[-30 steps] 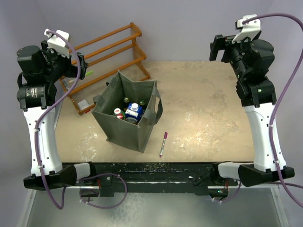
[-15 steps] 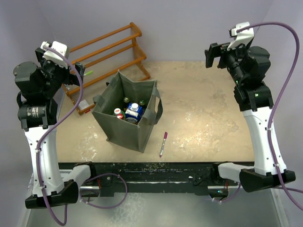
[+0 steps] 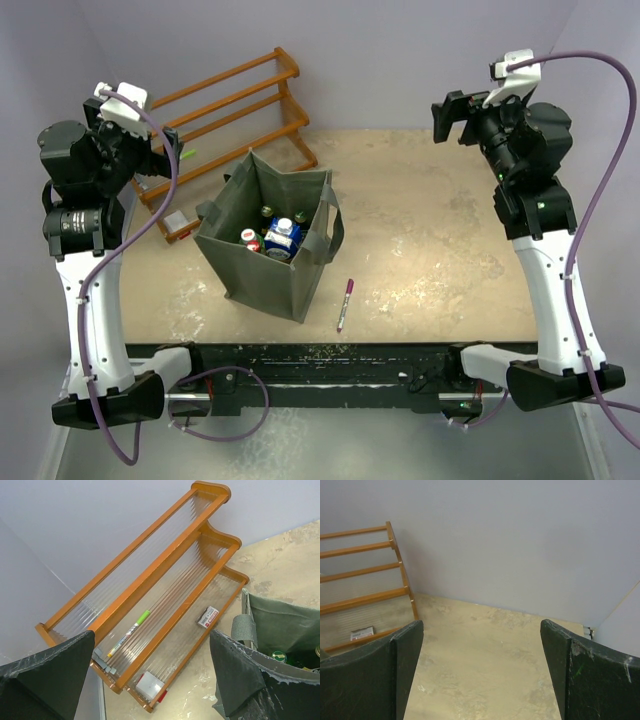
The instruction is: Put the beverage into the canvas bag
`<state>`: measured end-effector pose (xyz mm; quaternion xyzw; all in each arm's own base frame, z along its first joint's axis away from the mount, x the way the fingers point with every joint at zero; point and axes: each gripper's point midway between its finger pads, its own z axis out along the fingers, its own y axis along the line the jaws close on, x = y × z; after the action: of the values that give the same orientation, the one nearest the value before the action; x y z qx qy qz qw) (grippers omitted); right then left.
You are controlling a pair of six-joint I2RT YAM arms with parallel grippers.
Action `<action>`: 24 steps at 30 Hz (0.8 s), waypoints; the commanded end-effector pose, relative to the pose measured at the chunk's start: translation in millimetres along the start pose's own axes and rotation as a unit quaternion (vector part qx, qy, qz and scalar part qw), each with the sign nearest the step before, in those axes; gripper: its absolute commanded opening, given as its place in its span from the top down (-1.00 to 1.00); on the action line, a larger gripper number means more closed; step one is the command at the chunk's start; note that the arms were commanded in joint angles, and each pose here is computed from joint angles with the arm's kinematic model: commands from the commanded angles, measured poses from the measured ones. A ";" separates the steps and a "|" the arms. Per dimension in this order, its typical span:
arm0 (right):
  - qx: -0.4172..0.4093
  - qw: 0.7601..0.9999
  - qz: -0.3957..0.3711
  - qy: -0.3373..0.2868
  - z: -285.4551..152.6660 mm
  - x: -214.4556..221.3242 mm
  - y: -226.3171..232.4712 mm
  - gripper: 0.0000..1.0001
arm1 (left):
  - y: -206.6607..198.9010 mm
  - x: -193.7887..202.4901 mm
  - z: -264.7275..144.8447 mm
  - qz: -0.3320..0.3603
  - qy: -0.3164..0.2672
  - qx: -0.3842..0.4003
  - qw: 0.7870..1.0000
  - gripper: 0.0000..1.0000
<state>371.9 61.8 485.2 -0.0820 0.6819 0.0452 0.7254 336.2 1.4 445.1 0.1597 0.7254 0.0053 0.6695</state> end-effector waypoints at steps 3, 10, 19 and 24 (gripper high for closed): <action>0.003 0.999 0.009 -0.036 -0.4 -16.4 -1.9 -1.00 | -0.2 -17.9 -5.2 0.001 -0.027 0.002 1.000 -0.98; 0.012 0.999 0.009 -0.037 0.0 -14.0 -8.1 -1.00 | -2.7 -9.6 -1.6 -0.007 -0.025 0.006 1.000 -0.98; 0.013 0.999 0.010 -0.035 0.8 -10.5 -10.9 -1.00 | -2.8 -5.4 0.7 -0.009 -0.022 0.007 1.000 -0.98; 0.012 0.999 0.012 -0.034 1.2 -8.4 -11.0 -1.00 | -2.9 -3.7 0.2 -0.011 -0.020 0.006 1.000 -0.98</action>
<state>380.8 51.2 470.6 -0.0657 0.6898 0.0393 0.7199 337.6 -2.2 435.0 0.1578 0.7319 -0.0107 0.6628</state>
